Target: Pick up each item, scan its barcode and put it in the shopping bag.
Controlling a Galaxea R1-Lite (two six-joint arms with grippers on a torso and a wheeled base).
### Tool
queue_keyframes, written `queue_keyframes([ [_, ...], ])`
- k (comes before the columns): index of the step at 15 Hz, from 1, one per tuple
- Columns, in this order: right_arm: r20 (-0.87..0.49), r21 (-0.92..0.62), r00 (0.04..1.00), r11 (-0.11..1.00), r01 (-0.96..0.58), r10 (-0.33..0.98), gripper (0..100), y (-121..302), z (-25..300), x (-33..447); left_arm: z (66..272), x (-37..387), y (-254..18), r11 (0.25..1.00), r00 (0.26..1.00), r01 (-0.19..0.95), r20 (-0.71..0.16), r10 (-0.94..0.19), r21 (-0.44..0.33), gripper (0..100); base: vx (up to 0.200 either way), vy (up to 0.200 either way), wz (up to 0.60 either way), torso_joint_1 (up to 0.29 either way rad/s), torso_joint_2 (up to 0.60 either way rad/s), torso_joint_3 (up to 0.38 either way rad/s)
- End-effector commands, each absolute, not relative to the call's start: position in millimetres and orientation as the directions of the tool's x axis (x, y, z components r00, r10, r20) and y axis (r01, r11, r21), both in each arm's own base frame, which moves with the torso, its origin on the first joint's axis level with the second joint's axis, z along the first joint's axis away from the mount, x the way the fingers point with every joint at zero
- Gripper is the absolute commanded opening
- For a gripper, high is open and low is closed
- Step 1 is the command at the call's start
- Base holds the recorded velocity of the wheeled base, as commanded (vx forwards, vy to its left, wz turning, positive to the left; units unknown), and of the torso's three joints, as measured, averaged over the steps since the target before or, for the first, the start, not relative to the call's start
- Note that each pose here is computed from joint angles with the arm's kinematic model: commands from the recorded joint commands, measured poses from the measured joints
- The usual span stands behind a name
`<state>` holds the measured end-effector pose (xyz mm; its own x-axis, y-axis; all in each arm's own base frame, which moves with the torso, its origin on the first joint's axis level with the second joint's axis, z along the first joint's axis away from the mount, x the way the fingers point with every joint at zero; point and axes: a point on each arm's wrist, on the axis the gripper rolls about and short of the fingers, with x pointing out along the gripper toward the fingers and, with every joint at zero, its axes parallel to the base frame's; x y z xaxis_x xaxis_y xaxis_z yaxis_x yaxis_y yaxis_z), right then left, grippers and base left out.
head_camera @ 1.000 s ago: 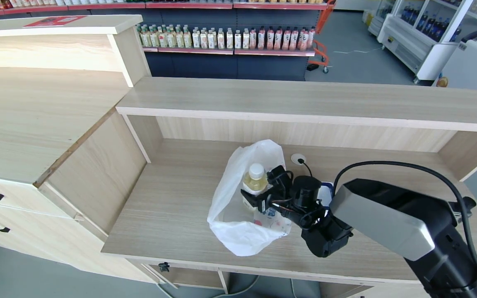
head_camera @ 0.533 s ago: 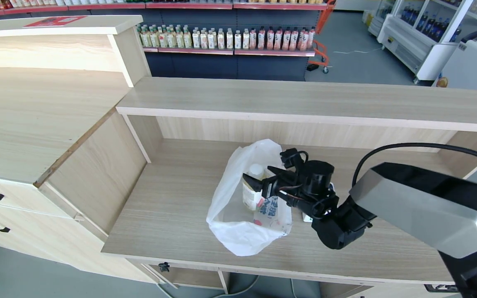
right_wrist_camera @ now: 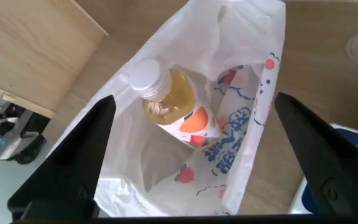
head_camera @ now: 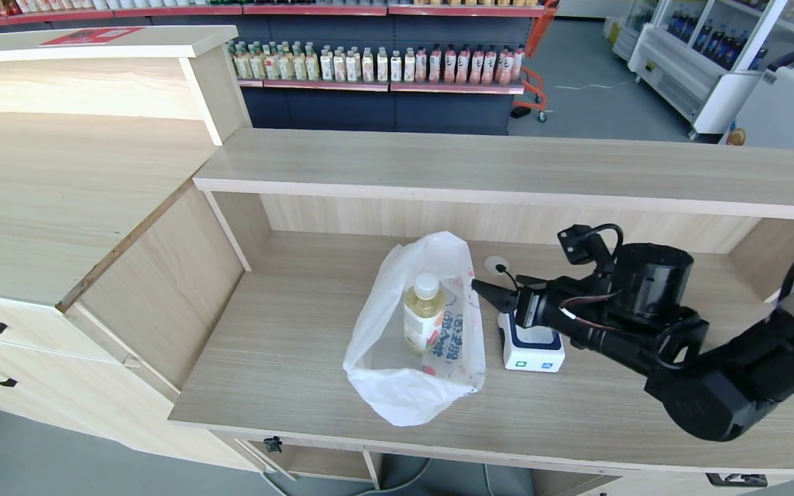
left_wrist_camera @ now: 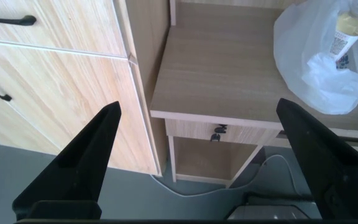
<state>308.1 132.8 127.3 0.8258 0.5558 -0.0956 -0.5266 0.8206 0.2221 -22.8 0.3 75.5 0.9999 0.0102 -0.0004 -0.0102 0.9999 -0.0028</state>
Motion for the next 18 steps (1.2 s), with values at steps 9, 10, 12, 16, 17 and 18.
queue_keyframes([
  [9, -0.217, 0.085, 0.975, 0.996, -0.036, 0.053, 100, 1.7, 108.7, 24.2, 75.5, -22.8, 0.3, 1.0, 1.0, -0.011, 0.0, 0.011, -0.003, 100, 0.0, 0.0, 0.0, 0.0, 0.0, 0.0],
  [10, -0.195, 0.027, 0.98, 0.999, -0.031, 0.036, 100, -2.3, 104.8, 7.3, 75.5, -22.8, 0.3, 1.0, 1.0, -0.011, 0.0, 0.011, -0.003, 100, 0.0, 0.0, 0.0, 0.0, 0.0, 0.0],
  [12, -0.213, 0.014, 0.977, 1.0, 0.001, 0.002, 100, -6.4, 100.5, -15.2, 75.5, -22.8, 0.3, 1.0, 1.0, -0.011, 0.0, 0.011, -0.003, 100, 0.0, 0.0, 0.0, 0.0, 0.0, 0.0],
  [16, -0.185, 0.018, 0.982, 0.999, 0.051, -0.047, 100, -6.6, 96.1, -25.0, 75.5, -22.8, 0.3, 1.0, 1.0, -0.011, 0.0, 0.011, -0.003, 100, 0.0, 0.0, 0.0, 0.0, 0.0, 0.0],
  [17, -0.19, 0.022, 0.98, 0.998, 0.062, -0.057, 100, -6.6, 93.3, -27.0, 75.5, -22.8, 0.3, 1.0, 1.0, -0.011, 0.0, 0.011, -0.003, 100, 0.0, 0.0, 0.0, 0.0, 0.0, 0.0],
  [18, -0.189, 0.027, 0.98, 0.997, 0.067, -0.06, 100, -6.6, 93.5, -26.8, 75.5, -22.8, 0.3, 1.0, 1.0, -0.011, 0.0, 0.011, -0.008, 100, 0.0, 0.0, 0.0, 0.0, 0.0, 0.0],
])
